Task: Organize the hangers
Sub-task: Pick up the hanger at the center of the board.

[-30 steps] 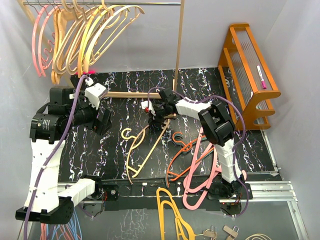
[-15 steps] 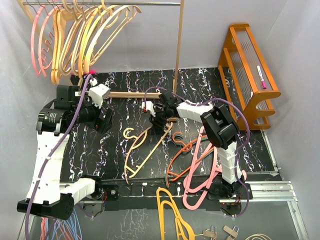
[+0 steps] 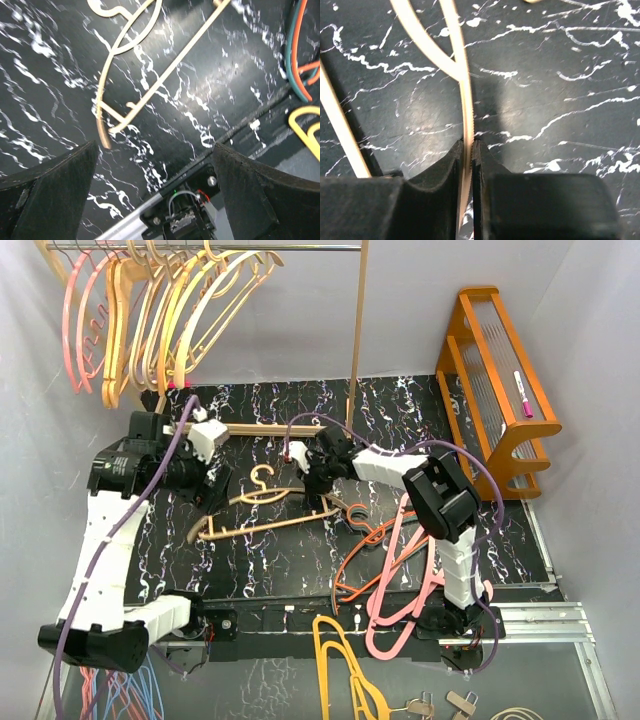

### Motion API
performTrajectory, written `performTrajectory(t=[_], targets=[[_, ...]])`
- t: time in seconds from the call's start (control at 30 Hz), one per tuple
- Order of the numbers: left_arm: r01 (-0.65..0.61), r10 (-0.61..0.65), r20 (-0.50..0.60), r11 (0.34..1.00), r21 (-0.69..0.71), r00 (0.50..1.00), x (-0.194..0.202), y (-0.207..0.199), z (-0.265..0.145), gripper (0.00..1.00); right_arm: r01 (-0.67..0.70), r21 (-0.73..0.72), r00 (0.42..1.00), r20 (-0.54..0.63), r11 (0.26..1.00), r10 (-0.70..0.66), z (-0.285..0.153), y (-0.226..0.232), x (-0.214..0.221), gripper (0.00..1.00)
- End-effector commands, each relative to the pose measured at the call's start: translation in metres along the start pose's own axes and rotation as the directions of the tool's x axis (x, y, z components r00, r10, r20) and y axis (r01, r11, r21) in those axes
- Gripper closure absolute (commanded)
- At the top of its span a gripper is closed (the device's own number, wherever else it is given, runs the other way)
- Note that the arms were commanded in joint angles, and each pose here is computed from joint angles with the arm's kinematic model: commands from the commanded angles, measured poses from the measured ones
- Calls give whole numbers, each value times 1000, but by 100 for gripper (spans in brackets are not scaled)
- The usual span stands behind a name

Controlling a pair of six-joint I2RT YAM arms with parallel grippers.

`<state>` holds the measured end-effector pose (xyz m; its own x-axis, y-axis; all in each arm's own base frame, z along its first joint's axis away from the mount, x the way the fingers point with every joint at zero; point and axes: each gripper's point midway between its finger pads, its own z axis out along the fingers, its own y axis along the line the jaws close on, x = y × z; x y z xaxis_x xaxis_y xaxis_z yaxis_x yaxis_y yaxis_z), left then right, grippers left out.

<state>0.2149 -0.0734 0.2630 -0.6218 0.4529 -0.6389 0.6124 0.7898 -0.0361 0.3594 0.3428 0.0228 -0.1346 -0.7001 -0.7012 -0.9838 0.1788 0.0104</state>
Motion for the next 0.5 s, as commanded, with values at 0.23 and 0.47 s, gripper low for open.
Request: performTrajectory(t=[0.23, 0.47], targets=[[-92, 110, -221, 991, 92, 969, 64, 11, 50, 3, 107, 275, 976, 152, 956, -153, -76, 31, -4, 92], [20, 35, -153, 940, 342, 988, 63, 12, 79, 3, 167, 461, 938, 198, 872, -284, -125, 22, -26, 92]])
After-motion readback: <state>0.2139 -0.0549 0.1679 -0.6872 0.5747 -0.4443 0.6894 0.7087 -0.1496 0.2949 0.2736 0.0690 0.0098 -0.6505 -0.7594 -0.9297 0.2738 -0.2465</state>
